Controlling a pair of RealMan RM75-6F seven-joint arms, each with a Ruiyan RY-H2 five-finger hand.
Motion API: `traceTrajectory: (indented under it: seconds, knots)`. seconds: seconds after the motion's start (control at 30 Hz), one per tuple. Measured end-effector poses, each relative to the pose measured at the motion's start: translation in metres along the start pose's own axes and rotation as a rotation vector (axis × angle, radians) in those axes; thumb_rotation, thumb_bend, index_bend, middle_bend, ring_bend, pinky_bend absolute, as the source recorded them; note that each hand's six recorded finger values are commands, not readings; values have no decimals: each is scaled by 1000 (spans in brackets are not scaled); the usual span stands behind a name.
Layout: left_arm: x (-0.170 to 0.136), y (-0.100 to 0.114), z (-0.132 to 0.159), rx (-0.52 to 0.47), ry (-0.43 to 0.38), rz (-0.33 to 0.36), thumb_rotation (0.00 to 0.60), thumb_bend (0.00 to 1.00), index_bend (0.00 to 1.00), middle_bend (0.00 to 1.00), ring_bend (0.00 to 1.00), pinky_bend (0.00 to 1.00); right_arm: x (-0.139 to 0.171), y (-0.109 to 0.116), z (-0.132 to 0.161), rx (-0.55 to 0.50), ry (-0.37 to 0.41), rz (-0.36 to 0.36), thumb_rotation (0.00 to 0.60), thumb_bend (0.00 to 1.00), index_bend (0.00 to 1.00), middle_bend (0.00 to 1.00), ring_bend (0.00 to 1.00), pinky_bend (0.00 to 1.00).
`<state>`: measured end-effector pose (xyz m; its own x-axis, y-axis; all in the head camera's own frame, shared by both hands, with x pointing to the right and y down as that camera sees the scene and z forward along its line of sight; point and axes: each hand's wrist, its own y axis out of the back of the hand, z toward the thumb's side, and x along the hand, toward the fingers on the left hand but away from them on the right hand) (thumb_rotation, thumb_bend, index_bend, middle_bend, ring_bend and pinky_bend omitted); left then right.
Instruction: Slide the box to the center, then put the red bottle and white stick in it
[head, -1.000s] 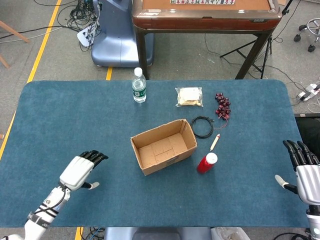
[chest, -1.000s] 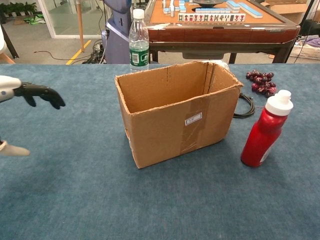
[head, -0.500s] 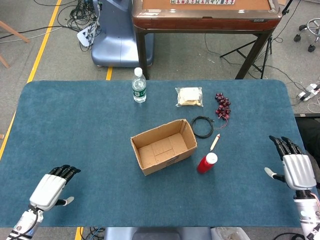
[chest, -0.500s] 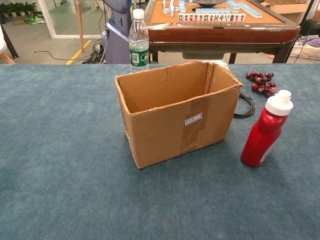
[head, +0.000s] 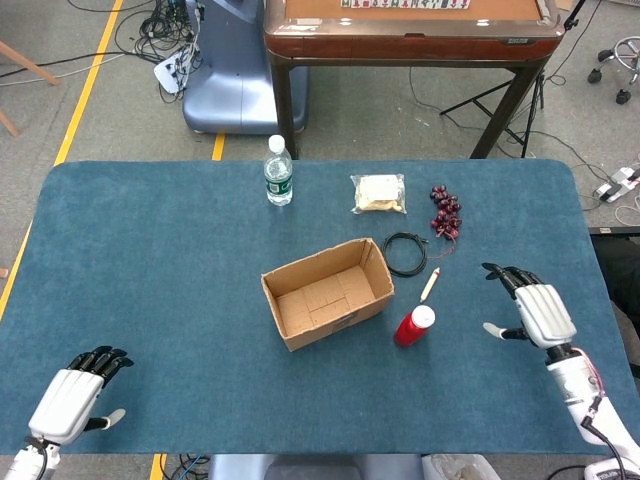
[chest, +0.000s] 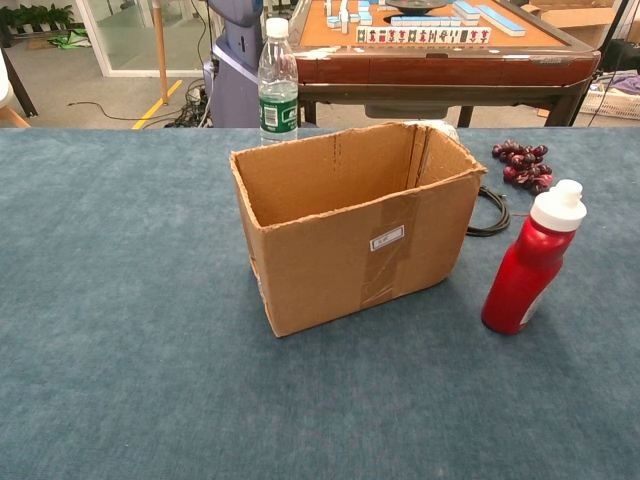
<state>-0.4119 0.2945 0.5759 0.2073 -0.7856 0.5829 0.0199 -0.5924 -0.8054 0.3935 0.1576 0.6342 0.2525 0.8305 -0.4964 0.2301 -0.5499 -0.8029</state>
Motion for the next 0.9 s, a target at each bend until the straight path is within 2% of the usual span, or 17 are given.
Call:
traceTrajectory:
  seconds: [0.13, 0.23, 0.53, 0.9]
  knots:
    - [-5, -2, -2, 3, 11, -5, 600, 0, 365, 315, 182, 256, -14, -11, 9, -38, 44, 55, 600, 0, 187, 315, 221, 262]
    - [-7, -3, -2, 9, 16, -7, 600, 0, 397, 323, 185, 260, -22, -17, 17, -60, 74, 92, 600, 0, 196, 320, 224, 262]
    - [-12, 0, -2, 6, 17, 7, 600, 0, 406, 327, 188, 266, -36, -31, 35, -94, 136, 175, 600, 0, 200, 325, 231, 263]
    - [-12, 1, -3, 2, 19, 13, 600, 0, 406, 327, 188, 266, -50, -43, 51, -93, 183, 241, 600, 0, 217, 308, 232, 263]
